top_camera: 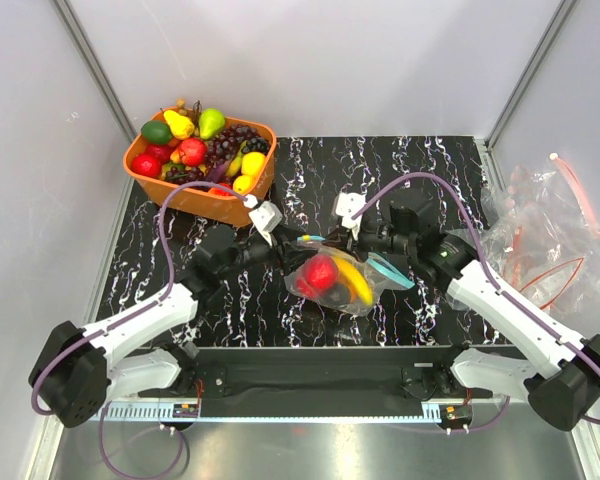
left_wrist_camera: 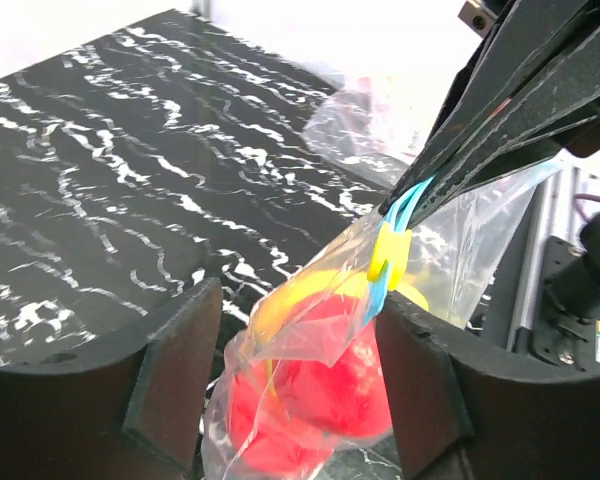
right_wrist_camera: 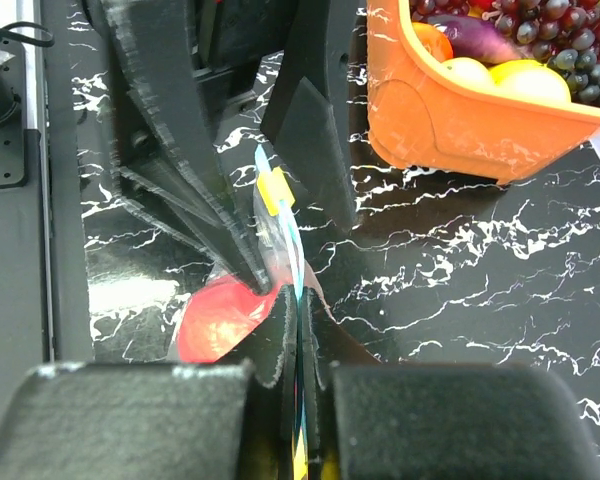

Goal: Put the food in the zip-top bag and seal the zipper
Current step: Adjust the zipper food storage bag at the center of the board, then zip the zipper food storage bag at the center of the board.

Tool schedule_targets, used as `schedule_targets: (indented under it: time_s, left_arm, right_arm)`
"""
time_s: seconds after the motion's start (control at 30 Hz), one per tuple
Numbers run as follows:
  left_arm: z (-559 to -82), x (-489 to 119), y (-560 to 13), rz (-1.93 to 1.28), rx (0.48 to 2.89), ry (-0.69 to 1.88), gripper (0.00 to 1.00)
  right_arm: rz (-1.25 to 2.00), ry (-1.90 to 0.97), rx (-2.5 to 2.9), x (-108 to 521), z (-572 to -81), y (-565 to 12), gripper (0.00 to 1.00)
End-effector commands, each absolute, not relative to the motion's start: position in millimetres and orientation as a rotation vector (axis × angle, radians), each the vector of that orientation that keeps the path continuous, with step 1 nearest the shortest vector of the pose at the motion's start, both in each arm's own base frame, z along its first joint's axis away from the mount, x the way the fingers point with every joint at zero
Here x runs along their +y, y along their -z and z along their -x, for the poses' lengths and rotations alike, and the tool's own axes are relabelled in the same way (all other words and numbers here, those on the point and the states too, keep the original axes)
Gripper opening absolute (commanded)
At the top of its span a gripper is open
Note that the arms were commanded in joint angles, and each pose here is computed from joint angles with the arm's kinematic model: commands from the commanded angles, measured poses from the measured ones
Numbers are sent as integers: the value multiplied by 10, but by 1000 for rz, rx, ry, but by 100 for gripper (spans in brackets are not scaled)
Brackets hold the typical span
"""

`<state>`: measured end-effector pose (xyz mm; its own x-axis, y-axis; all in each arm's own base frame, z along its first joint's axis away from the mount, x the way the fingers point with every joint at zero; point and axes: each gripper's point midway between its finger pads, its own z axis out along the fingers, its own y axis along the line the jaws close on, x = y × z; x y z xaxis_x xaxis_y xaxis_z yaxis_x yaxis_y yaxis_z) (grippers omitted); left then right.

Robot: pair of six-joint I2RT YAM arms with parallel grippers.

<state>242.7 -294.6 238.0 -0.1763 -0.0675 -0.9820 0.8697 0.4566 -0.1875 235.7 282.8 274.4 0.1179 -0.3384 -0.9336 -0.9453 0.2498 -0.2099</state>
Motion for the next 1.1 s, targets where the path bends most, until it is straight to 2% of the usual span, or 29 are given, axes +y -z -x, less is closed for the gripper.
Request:
schedule_targets:
  time_s: [0.0,0.07,0.2,0.23,0.27,0.3,0.33,0.37,0.47,1.07]
  left_arm:
    - [-2371,-3025,-2592,-765,1393,1045,58]
    - [-2322,-3043,-2610,-781,1370,1066,51]
    - [-2283,-3055,-2624,-800,1354,1084,31]
    - [-2269,-3058,-2616,-807,1354,1089,17]
    - [-2260,-3059,-2618,-812,1352,1091,12]
    - [-2255,-3062,-2614,-813,1353,1093,7]
    - [-2242,-3068,-2608,-822,1351,1098,2]
    - [-2240,-3070,-2609,-827,1349,1100,1]
    - [-2216,-3094,-2604,-844,1342,1118,0]
    - [-2168,-3121,-2605,-876,1332,1142,0]
  right_arm:
    - [1258,-694,1375,2806,-2308,-2917,0]
    - [1260,-694,1387,2790,-2301,-2886,0]
    - [1244,-677,1413,2764,-2324,-2855,0]
    - [1235,-677,1421,2757,-2333,-2853,0]
    - [1235,-680,1423,2763,-2325,-2856,1]
    - [1228,-683,1425,2760,-2331,-2863,7]
    - [1223,-690,1419,2772,-2326,-2886,22]
    - [1228,-709,1408,2791,-2301,-2903,35]
    - [1235,-746,1366,2849,-2263,-2988,43]
    - [1308,-886,1293,3137,-2244,-3129,38]
